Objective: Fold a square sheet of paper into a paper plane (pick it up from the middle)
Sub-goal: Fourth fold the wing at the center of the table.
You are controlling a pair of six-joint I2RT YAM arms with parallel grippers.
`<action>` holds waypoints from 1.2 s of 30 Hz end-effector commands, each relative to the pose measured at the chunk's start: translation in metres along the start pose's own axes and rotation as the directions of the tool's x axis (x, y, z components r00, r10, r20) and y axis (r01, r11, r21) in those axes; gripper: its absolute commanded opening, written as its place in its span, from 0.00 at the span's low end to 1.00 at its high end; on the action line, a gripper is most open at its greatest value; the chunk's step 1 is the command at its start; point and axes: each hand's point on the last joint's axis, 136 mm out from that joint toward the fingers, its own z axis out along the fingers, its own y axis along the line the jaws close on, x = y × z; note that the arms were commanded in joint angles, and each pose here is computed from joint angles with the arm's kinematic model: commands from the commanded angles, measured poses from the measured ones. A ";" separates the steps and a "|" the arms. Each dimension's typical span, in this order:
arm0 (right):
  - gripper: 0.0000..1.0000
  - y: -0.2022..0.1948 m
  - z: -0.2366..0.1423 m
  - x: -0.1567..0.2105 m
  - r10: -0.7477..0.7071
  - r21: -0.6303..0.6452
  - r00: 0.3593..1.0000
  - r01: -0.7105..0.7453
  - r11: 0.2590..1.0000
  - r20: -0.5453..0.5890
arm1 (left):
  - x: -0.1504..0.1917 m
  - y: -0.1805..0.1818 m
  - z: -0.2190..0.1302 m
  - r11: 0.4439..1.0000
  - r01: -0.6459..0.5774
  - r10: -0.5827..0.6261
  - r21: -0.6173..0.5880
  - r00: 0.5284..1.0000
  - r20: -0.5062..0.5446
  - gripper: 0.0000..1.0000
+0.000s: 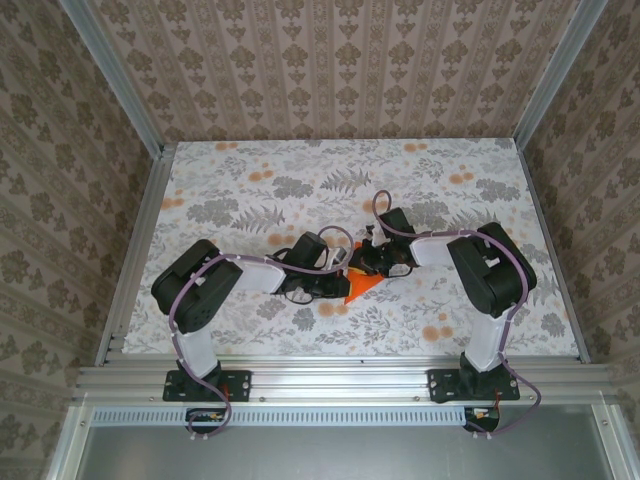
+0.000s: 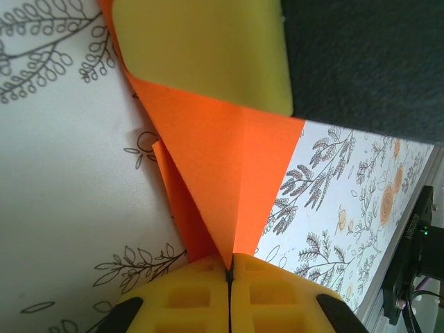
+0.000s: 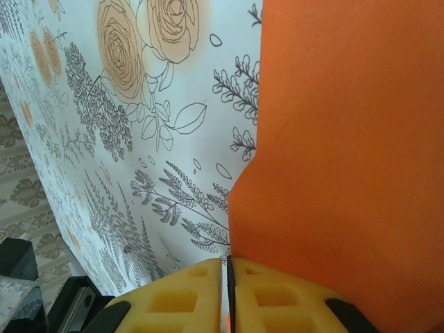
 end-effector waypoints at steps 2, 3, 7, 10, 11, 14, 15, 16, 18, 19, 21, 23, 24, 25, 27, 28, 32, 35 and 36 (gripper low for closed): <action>0.13 -0.019 0.007 0.000 0.009 0.040 1.000 -0.009 0.999 -0.005 | 0.011 0.013 -0.005 0.998 0.023 -0.024 -0.058 0.999 -0.023 0.13; 0.13 -0.022 0.008 0.000 0.014 0.044 1.000 -0.013 0.999 -0.006 | 0.010 0.012 -0.006 0.998 0.021 -0.022 -0.060 1.000 -0.020 0.16; 0.12 -0.029 0.009 0.004 0.020 0.054 1.000 -0.019 0.998 -0.013 | 0.007 0.007 -0.016 0.997 0.017 -0.016 -0.074 1.000 0.007 0.30; 0.12 -0.031 0.010 0.007 0.022 0.053 1.000 -0.021 0.998 -0.013 | 0.000 -0.001 -0.029 0.996 0.009 -0.005 -0.085 0.999 0.046 0.40; 0.12 -0.031 0.010 0.007 0.022 0.052 1.000 -0.022 0.998 -0.014 | -0.004 -0.005 -0.034 0.996 0.006 -0.001 -0.090 0.998 0.061 0.41; 0.12 -0.032 0.009 0.008 0.022 0.051 1.000 -0.022 0.998 -0.012 | -0.014 -0.016 -0.047 0.996 -0.003 0.013 -0.093 0.994 0.106 0.39; 0.12 -0.032 0.009 0.008 0.022 0.051 1.000 -0.022 0.998 -0.013 | -0.015 -0.020 -0.050 0.996 -0.006 0.016 -0.091 0.993 0.114 0.35; 0.12 -0.033 0.009 0.009 0.024 0.052 1.000 -0.023 0.998 -0.013 | -0.019 -0.025 -0.052 0.997 -0.013 0.022 -0.078 0.992 0.122 0.29; 0.12 -0.032 0.009 0.009 0.021 0.052 1.000 -0.021 0.998 -0.013 | -0.020 -0.035 -0.051 0.999 -0.025 0.030 -0.046 0.994 0.109 0.21; 0.12 -0.032 0.008 0.009 0.021 0.051 1.000 -0.020 0.998 -0.013 | -0.021 -0.039 -0.049 0.999 -0.031 0.033 -0.024 0.995 0.095 0.17; 0.12 -0.033 0.009 0.010 0.021 0.054 1.000 -0.020 0.998 -0.014 | -0.022 -0.045 -0.042 0.999 -0.039 0.039 0.007 0.997 0.068 0.12; 0.12 -0.032 0.008 0.009 0.021 0.052 1.000 -0.020 0.998 -0.010 | -0.022 -0.044 -0.034 0.999 -0.033 0.033 0.006 0.998 0.050 0.11; 0.12 -0.032 0.008 0.010 0.022 0.052 1.000 -0.021 0.998 -0.011 | -0.022 -0.042 -0.030 1.000 -0.030 0.030 0.006 0.998 0.047 0.11; 0.12 -0.032 0.008 0.009 0.022 0.051 1.000 -0.022 0.998 -0.011 | -0.022 -0.041 -0.026 1.000 -0.025 0.024 0.015 0.999 0.040 0.11; 0.12 -0.032 0.007 0.010 0.020 0.051 1.000 -0.019 0.999 -0.011 | -0.023 -0.040 -0.019 0.999 -0.021 0.020 0.028 0.999 0.029 0.11; 0.12 -0.032 0.007 0.010 0.021 0.052 1.000 -0.021 0.998 -0.011 | -0.023 -0.039 -0.016 0.999 -0.017 0.016 0.037 1.000 0.026 0.10; 0.12 -0.033 0.007 0.011 0.021 0.053 1.000 -0.020 0.998 -0.015 | -0.028 -0.038 -0.009 0.998 -0.016 0.013 0.059 0.999 0.037 0.10; 0.12 -0.034 0.007 0.011 0.022 0.055 1.000 -0.021 0.998 -0.017 | -0.030 -0.042 -0.006 0.996 -0.021 0.019 0.082 0.999 0.034 0.10; 0.12 -0.035 0.008 0.012 0.024 0.057 1.000 -0.023 0.998 -0.019 | -0.030 -0.042 -0.006 0.997 -0.020 0.018 0.080 0.999 0.033 0.10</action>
